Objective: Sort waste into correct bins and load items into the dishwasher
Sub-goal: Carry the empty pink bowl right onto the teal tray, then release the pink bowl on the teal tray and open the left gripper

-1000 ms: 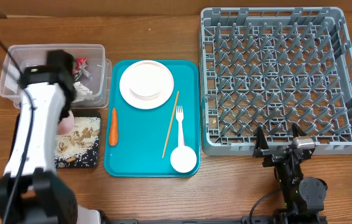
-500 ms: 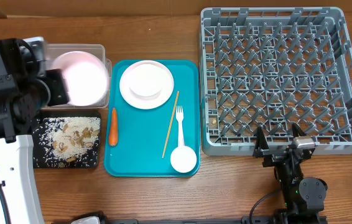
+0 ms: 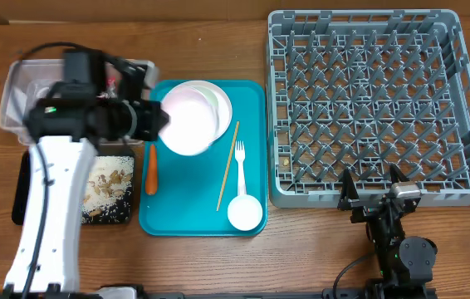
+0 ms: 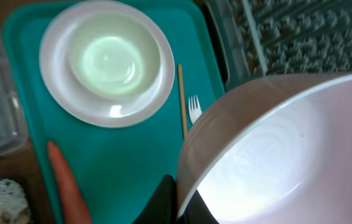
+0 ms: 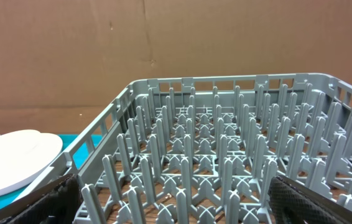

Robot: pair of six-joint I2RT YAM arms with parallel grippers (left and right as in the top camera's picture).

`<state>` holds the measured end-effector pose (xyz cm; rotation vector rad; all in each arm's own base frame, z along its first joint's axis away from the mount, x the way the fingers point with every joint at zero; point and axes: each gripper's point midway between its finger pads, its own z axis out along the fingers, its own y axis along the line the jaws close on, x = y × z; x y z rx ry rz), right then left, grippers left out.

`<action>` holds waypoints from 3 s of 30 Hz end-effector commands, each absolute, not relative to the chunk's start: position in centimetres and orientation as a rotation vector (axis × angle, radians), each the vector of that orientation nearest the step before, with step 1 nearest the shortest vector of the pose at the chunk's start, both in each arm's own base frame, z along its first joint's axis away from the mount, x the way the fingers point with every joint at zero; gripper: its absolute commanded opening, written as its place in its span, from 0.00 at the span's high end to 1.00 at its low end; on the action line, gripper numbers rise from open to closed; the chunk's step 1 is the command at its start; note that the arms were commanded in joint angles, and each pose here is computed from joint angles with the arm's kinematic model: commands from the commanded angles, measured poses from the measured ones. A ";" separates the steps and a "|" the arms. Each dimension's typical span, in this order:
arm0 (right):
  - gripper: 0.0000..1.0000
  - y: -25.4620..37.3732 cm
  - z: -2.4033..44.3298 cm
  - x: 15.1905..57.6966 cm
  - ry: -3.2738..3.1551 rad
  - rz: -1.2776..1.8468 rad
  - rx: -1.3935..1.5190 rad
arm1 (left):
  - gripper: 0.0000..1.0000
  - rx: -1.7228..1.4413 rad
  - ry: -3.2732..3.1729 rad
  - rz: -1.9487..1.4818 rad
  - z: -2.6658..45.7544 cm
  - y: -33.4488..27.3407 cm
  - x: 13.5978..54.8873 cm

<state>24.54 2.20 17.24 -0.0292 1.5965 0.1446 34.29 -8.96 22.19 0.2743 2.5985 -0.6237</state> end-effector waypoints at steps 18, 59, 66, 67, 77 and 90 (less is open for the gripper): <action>0.00 2.2 17.0 24.5 1.595 0.142 -0.032 | 0.96 0.082 2.920 -0.477 8.9 -8.6 29.8; 0.00 2.2 17.0 24.5 1.595 0.142 -0.032 | 0.91 -0.004 2.882 -0.275 4.1 -8.7 29.7; 0.00 2.2 17.0 24.5 1.595 0.142 -0.032 | 0.82 -0.006 2.854 -0.283 4.2 -8.8 30.3; 0.00 2.2 17.0 24.5 1.595 0.142 -0.032 | 0.80 -0.006 2.851 -0.283 4.2 -8.8 30.3; 0.00 2.2 17.0 24.5 1.595 0.142 -0.032 | 0.71 0.044 2.850 -0.261 4.2 -8.6 30.3; 0.00 2.2 17.0 24.5 1.595 0.142 -0.032 | 0.85 0.060 2.851 -0.256 5.8 -8.5 30.9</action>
